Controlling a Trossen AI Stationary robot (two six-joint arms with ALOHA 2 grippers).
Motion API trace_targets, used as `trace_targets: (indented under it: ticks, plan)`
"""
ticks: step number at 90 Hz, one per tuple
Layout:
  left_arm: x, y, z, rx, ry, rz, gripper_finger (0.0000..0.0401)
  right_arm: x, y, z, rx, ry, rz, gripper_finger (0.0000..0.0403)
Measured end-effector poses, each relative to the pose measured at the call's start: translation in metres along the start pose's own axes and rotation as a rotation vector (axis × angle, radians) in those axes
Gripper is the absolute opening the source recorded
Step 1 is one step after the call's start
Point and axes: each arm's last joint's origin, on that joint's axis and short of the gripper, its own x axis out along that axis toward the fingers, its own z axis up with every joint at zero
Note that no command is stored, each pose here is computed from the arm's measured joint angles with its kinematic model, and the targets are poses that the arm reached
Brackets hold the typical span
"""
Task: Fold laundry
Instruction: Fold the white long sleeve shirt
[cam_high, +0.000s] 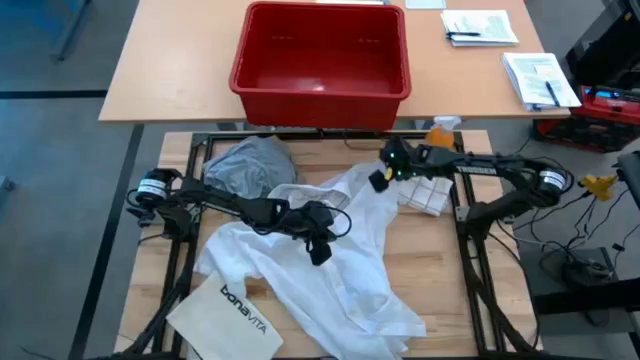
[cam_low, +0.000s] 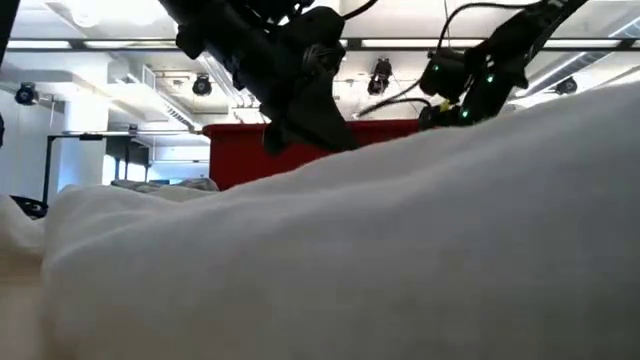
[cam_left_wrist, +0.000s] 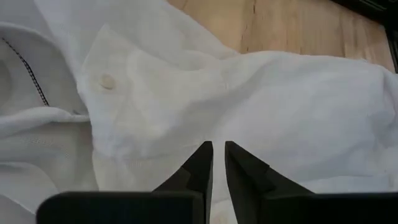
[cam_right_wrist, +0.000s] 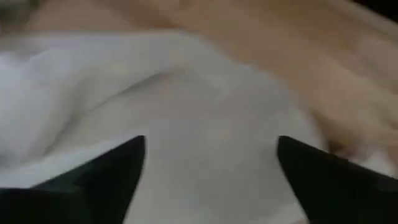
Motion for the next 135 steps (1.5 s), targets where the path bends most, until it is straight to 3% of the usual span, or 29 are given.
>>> trace_targets:
  ticks: [10,32,51,64,79,88,105,135]
  plan:
    - [0.000,0.003,-0.002,-0.041,0.022,0.016,0.0025,-0.001,-0.004,0.006,-0.022,0.001,-0.017,0.0388]
    - [0.003,0.037,-0.005,-0.144,0.079,0.102,0.0025,0.010,-0.004,0.013,-0.109,0.038,-0.020,0.0372]
    - [-0.002,0.094,0.015,-0.219,0.028,0.227,0.0025,0.001,0.012,0.040,-0.328,0.031,0.092,0.0369]
    - [-0.009,0.130,0.024,-0.230,0.005,0.278,0.0025,-0.002,0.025,0.061,-0.486,0.023,0.242,0.0368]
    - [-0.013,0.149,0.026,-0.200,0.034,0.272,0.0025,0.010,0.050,0.068,-0.676,0.055,0.362,0.0368]
    - [-0.016,0.159,0.022,-0.187,0.070,0.334,0.0025,0.021,0.066,0.070,-0.763,0.055,0.363,0.0368]
    - [-0.021,0.176,0.021,-0.158,0.089,0.400,0.0025,0.038,0.085,0.076,-0.778,0.069,0.385,0.0368]
    - [-0.035,0.221,0.010,-0.108,0.144,0.539,0.0025,0.069,0.102,0.088,-0.641,0.029,0.354,0.0368]
